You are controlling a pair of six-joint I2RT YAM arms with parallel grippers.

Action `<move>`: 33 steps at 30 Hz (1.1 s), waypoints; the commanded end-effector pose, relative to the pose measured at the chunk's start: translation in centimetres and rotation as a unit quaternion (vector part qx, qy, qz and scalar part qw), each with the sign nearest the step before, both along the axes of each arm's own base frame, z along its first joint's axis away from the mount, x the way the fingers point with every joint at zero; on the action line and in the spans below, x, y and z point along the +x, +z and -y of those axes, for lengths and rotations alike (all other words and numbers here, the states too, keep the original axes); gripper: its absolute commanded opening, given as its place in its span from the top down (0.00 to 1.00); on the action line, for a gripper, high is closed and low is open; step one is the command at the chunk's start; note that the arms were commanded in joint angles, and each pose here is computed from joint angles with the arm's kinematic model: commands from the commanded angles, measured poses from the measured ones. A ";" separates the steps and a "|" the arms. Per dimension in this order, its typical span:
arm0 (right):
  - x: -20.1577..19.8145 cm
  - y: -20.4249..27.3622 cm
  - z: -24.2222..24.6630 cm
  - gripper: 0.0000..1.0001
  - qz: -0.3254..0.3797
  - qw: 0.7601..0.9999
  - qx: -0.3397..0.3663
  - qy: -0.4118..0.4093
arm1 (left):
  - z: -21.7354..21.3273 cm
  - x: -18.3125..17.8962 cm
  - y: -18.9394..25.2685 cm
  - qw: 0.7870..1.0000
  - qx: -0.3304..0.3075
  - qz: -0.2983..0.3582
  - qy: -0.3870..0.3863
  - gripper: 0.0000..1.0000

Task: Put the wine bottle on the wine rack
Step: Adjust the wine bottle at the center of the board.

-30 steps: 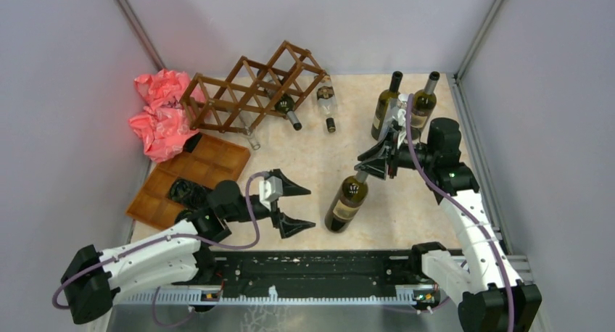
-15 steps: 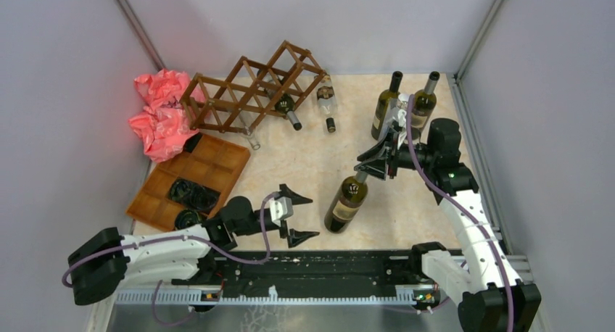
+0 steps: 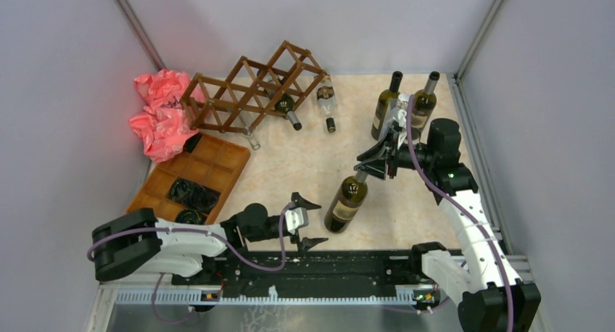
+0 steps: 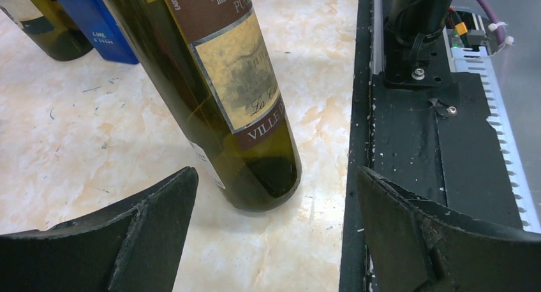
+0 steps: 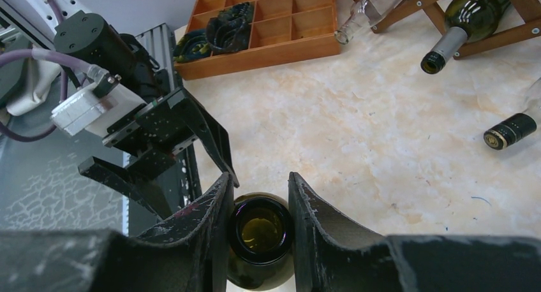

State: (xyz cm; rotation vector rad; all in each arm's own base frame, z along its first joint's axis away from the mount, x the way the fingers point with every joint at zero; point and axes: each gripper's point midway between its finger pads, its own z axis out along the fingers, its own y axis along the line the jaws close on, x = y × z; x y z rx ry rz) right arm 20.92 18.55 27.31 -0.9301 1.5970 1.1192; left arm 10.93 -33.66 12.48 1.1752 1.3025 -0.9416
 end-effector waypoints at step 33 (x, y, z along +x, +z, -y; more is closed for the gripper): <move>-0.1 0.0 -0.1 1.00 0.010 1.000 0.008 0.013 | 5.5 2.5 0.0 0.987 -0.097 -0.091 0.092 0.01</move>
